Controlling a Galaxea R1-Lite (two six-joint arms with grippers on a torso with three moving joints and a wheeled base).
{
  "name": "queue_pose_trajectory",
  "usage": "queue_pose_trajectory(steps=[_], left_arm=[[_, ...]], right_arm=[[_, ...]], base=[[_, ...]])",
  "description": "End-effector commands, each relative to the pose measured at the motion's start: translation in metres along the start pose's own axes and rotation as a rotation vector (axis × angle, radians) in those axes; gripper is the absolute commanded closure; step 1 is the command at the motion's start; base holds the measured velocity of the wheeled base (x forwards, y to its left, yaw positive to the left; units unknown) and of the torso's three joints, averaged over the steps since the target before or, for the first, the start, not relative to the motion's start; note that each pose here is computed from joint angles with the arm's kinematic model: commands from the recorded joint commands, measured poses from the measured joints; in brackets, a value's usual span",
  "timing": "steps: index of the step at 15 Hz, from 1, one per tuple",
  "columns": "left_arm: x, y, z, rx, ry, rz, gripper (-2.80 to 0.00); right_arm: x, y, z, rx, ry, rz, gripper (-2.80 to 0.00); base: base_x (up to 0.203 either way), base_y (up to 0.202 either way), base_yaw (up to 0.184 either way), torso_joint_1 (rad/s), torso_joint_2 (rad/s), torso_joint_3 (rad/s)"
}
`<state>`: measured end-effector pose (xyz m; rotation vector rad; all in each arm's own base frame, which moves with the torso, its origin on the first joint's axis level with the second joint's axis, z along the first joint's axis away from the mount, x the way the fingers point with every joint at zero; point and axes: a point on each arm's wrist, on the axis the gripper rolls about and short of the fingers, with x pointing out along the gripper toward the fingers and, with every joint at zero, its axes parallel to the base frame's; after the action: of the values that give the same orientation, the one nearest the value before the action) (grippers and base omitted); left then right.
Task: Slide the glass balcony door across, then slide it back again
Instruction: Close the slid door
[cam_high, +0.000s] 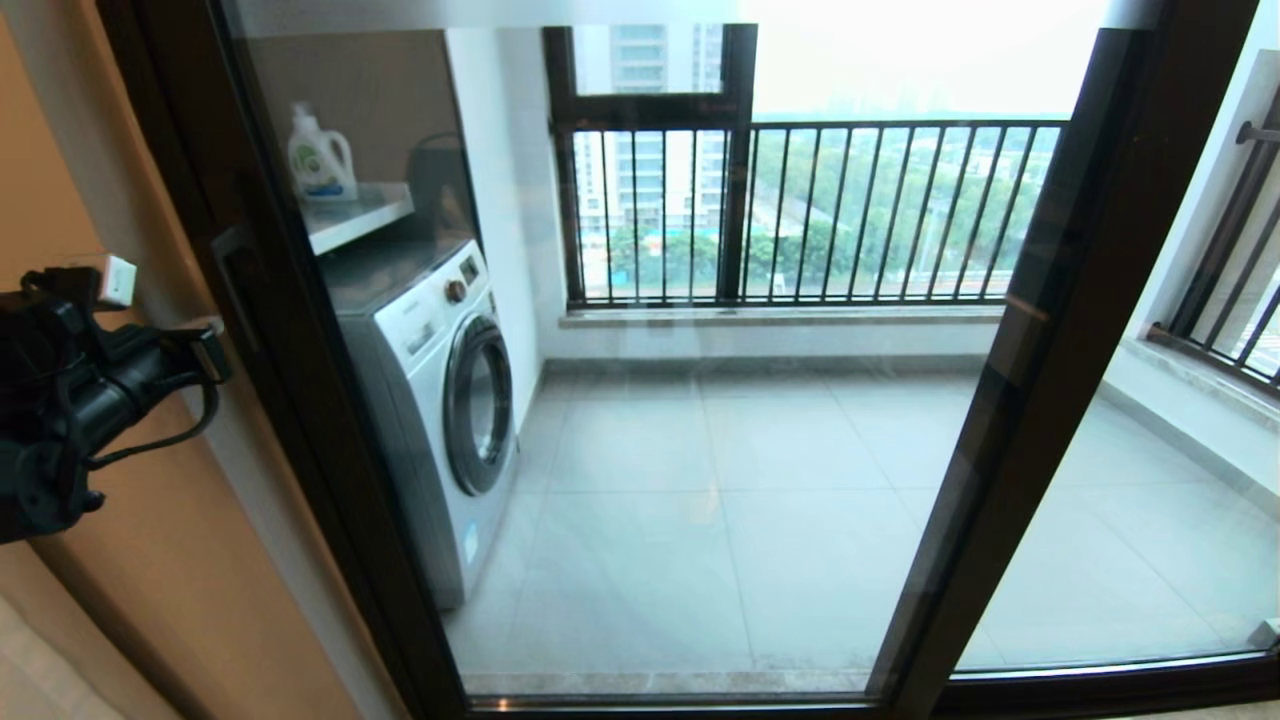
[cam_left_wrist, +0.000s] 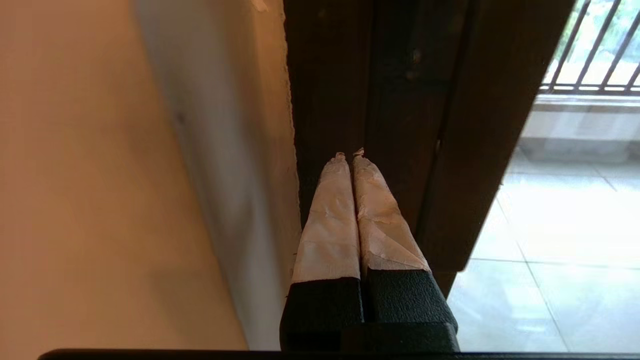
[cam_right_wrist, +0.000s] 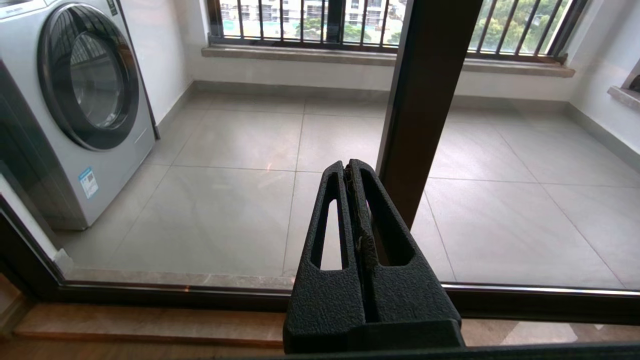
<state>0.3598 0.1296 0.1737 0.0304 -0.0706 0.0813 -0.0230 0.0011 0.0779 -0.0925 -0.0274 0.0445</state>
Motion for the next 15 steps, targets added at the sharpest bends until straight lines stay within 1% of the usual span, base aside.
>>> queue_pose_trajectory(steps=[1,5,9,13,15], left_arm=[[0.008,-0.006,-0.007,-0.001,0.005,-0.021,0.00],[0.004,-0.031,0.009,0.001,-0.022,-0.077,0.00],[0.002,-0.054,0.022,-0.006,-0.013,-0.133,0.00],[0.002,-0.070,0.029,-0.008,-0.012,-0.171,0.00],[0.005,-0.073,0.034,-0.006,-0.027,-0.167,0.00]], right_arm=[[0.001,0.000,-0.003,0.000,0.011,0.001,0.00],[0.001,0.000,-0.003,-0.001,0.012,0.002,0.00],[0.001,0.000,-0.003,0.000,0.013,0.002,0.00],[0.001,0.000,-0.003,0.000,0.013,0.002,0.00],[0.001,0.000,-0.003,-0.001,0.011,0.002,0.00]], base=[[0.000,0.000,0.000,0.000,0.00,0.000],[0.000,0.000,0.000,0.000,0.00,0.000],[0.000,0.000,0.000,0.000,0.00,0.000],[0.000,0.000,0.000,0.000,0.00,0.000],[0.000,0.000,0.000,0.000,0.00,0.000]])
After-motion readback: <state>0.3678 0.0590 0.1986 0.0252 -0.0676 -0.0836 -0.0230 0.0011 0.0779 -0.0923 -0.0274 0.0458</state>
